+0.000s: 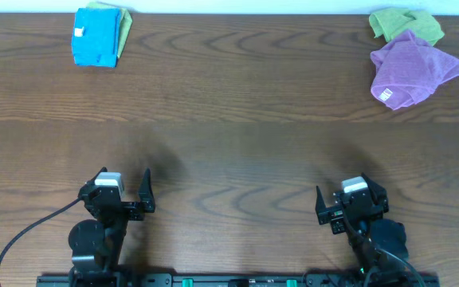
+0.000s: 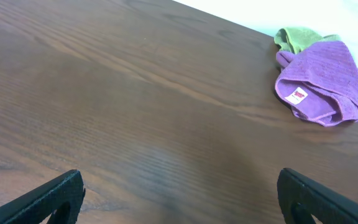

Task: Fold the cloth

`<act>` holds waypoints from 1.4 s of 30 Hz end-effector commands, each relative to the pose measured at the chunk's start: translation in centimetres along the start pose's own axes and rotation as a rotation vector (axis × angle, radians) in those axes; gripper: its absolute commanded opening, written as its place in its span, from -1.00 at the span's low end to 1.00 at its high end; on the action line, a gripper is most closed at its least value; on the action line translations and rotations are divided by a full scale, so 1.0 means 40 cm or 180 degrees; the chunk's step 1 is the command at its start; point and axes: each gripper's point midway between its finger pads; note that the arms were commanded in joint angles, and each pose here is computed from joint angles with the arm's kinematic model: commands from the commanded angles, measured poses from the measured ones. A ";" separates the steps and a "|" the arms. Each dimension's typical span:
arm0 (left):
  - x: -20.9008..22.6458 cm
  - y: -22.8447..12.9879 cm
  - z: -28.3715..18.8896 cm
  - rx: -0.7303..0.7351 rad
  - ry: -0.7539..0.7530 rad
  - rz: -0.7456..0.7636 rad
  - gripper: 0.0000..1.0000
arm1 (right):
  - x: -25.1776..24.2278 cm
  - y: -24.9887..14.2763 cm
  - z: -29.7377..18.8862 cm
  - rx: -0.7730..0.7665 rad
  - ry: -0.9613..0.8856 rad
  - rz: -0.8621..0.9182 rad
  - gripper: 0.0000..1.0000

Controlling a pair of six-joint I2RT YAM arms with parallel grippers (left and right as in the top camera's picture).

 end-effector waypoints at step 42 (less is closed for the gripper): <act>-0.008 -0.030 0.007 0.0081 -0.0040 -0.0017 0.91 | -0.486 0.342 0.386 -0.0158 -0.1039 0.1978 0.99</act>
Point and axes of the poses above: each gripper's point midway between its finger pads, its own z axis out along the fingers, its own x axis along the line the jaws close on, y = z × x, and after that the axes turned 12 degrees about z, right-handed
